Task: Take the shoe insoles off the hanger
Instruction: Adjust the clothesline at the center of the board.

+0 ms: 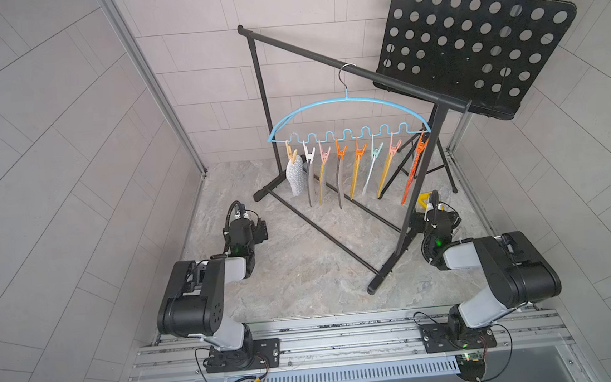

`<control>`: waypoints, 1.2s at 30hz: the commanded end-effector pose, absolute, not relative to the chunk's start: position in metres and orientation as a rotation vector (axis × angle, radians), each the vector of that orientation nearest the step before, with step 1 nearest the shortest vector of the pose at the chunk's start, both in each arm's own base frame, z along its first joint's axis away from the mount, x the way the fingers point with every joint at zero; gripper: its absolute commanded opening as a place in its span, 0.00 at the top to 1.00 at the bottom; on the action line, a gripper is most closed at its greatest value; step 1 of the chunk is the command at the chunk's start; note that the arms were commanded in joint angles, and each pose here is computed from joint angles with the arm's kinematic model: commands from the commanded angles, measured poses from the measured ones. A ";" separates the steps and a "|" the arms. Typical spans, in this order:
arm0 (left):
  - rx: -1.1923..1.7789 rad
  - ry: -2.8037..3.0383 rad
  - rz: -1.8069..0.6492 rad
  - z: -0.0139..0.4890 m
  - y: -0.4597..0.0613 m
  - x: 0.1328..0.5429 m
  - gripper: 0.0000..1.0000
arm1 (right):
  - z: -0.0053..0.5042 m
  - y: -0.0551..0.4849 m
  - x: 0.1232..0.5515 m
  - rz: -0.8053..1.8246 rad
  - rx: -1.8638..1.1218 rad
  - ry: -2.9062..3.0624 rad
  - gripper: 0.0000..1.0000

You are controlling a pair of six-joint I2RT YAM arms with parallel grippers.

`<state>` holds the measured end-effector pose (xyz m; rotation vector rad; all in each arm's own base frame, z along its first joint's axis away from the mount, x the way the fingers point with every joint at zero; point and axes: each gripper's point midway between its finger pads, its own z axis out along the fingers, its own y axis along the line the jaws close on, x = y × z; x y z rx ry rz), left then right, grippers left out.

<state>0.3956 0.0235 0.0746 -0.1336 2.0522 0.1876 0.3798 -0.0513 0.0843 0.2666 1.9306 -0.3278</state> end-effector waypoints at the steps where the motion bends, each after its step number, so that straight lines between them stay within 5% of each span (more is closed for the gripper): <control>1: -0.132 2.011 0.218 0.084 0.024 0.396 0.00 | 0.093 -0.055 0.382 -0.348 0.270 1.906 0.00; 36: -0.208 1.939 0.315 0.106 0.035 0.392 0.00 | 0.097 -0.054 0.385 -0.272 0.258 1.885 0.00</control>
